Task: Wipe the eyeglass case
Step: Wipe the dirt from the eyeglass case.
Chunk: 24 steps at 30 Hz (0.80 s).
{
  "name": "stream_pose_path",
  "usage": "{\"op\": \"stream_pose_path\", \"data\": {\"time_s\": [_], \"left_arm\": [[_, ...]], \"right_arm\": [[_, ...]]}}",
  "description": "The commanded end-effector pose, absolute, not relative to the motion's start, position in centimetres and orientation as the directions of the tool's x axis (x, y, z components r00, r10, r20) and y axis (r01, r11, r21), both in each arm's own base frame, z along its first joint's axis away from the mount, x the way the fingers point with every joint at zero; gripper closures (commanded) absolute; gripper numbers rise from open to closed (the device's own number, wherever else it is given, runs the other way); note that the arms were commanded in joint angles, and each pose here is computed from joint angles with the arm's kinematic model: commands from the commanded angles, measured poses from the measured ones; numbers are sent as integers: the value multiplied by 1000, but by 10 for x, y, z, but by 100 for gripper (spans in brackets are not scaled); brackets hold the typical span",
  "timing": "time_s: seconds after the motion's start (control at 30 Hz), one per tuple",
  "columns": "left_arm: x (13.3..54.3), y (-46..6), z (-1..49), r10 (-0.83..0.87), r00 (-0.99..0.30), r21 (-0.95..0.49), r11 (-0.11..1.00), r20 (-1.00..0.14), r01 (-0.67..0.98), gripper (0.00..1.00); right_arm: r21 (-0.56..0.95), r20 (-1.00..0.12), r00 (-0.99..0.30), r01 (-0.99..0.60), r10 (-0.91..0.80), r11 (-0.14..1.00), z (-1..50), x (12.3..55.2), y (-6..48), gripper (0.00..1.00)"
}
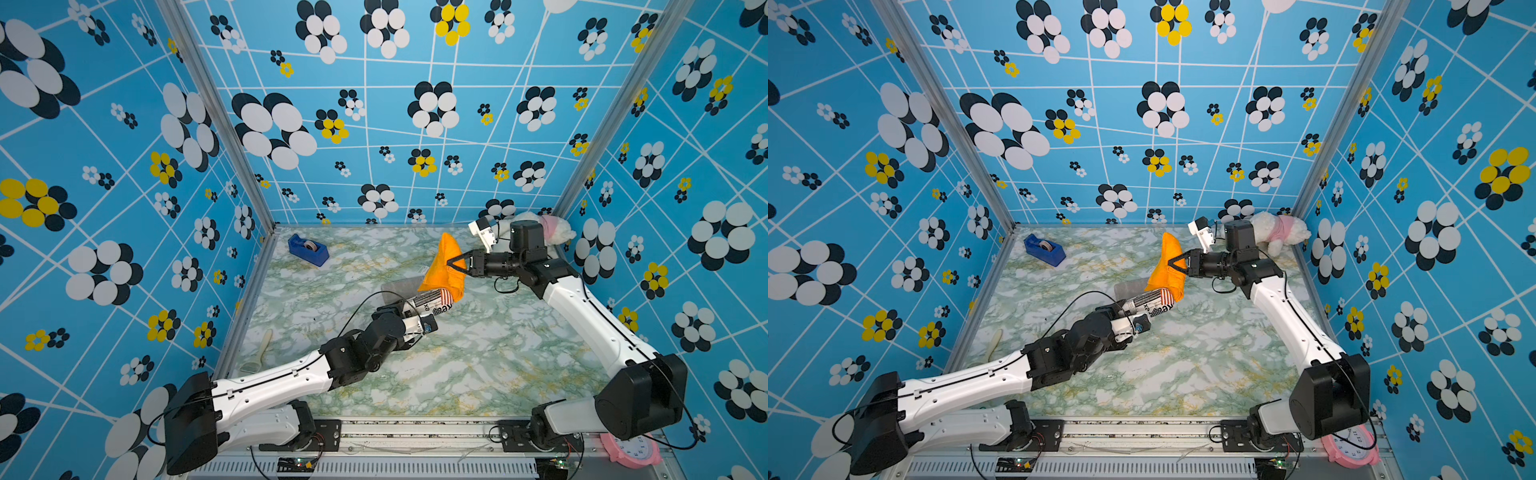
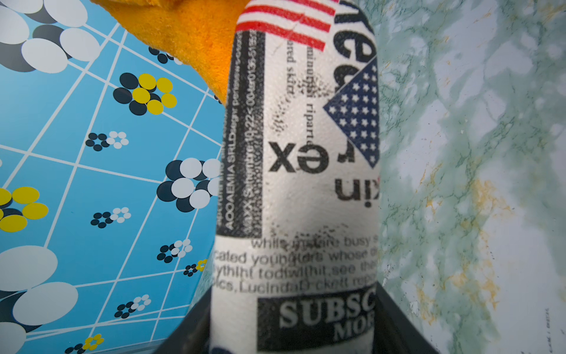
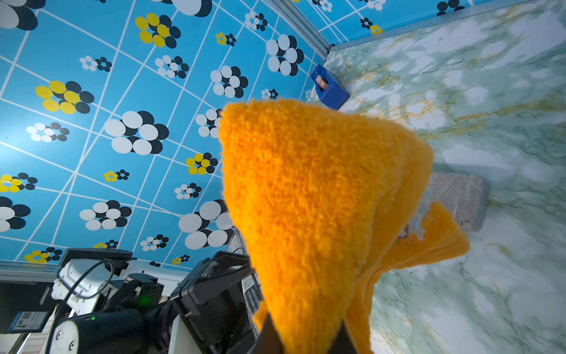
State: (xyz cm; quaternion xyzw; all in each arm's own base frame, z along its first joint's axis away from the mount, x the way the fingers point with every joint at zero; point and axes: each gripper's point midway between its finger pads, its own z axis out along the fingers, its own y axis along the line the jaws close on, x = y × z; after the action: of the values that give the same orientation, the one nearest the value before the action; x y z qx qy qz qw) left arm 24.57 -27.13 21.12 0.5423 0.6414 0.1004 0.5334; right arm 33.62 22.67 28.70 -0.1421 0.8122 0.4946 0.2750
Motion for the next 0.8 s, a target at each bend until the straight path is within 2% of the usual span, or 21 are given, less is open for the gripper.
{"op": "stream_pose_path", "data": {"time_s": [0.0,0.27,0.47,0.6,0.67,0.77], "left_arm": [[250,-273,219,776,149,685,428,-613,590,87],[261,-263,229,745,123,653,478,-656,588,87],[278,-245,239,692,56,586,563,-720,582,87],[280,-245,238,678,38,560,573,-734,598,87],[278,-249,238,643,10,498,583,-766,642,87],[269,-257,241,519,-112,268,600,-847,753,86]], "right_arm": [[758,-531,-847,-494,-37,426,269,303,231,100],[746,-457,-876,-471,-152,471,231,248,231,100],[759,-464,-877,-467,-126,453,240,222,224,100],[753,-489,-866,-480,-104,450,247,217,221,100],[734,-512,-855,-488,-87,472,249,221,218,100],[704,-555,-831,-488,-28,516,254,239,214,100]]}}
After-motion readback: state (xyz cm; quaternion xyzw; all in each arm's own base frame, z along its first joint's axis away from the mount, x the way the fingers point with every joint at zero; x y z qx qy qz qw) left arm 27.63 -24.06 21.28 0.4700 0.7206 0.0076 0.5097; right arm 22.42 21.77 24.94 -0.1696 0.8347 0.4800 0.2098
